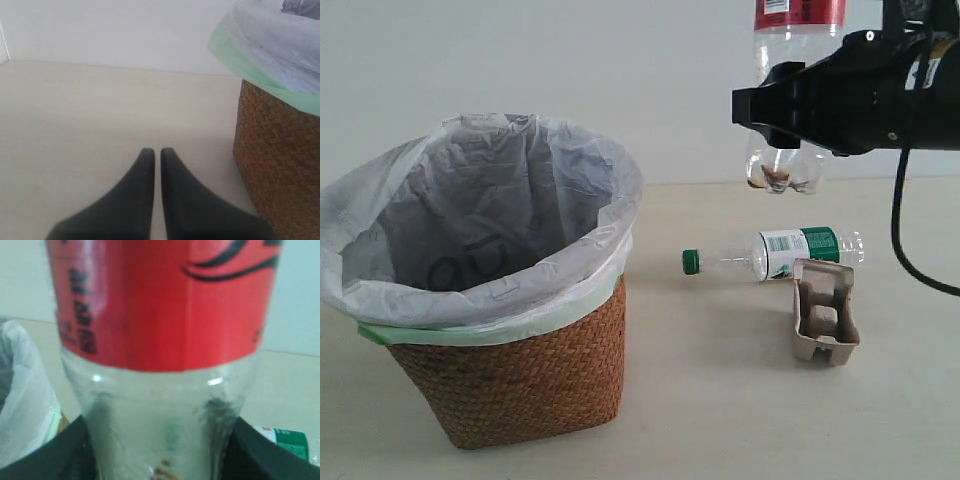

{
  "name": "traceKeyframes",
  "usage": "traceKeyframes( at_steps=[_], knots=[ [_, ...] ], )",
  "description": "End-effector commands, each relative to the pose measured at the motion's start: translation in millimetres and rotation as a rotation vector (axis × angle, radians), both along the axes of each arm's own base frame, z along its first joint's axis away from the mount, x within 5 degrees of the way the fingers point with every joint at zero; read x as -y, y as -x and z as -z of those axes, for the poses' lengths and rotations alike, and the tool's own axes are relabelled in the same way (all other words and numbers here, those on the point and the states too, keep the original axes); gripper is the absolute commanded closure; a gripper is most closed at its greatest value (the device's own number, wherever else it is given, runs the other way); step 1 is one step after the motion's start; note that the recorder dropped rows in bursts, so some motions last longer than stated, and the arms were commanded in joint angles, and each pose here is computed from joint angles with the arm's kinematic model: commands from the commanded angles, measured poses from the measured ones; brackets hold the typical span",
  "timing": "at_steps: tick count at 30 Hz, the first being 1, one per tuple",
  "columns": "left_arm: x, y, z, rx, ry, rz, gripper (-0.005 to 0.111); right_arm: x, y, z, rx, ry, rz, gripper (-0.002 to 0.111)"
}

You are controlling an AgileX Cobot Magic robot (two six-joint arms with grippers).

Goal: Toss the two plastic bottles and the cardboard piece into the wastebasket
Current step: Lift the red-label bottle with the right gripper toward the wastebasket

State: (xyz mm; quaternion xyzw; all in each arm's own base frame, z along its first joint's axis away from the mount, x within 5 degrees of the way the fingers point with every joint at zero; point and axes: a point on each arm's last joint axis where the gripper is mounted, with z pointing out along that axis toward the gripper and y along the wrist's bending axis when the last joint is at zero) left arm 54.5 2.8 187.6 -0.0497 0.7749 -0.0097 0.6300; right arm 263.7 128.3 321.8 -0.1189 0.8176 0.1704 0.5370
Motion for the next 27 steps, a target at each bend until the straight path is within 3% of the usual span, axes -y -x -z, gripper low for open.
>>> traceKeyframes(
  at_steps=[1,8,13,16,18,21,23,27],
  knots=[
    [0,0,1,-0.001,0.001,0.006,0.103,31,-7,4,-0.049,0.097,0.086,0.108],
    [0,0,1,-0.001,0.001,0.006,0.103,129,-2,-15,-0.134,0.35,0.409,0.108],
    [0,0,1,-0.001,0.001,0.006,0.103,152,11,-32,-0.122,0.379,0.52,0.108],
    [0,0,1,-0.001,0.001,0.006,0.103,130,6,-19,-0.197,0.353,0.431,0.108],
    [0,0,1,-0.001,0.001,0.006,0.103,88,4,-18,-0.174,0.263,0.25,0.108],
    [0,0,1,-0.001,0.001,0.006,0.103,2,24,-56,-0.058,-0.077,-0.113,0.108],
    [0,0,1,-0.001,0.001,0.006,0.103,-27,40,-87,0.02,-0.211,-0.262,0.108],
    [0,0,1,-0.001,0.001,0.006,0.103,-30,46,-111,0.072,-0.225,-0.31,0.108]
  ],
)
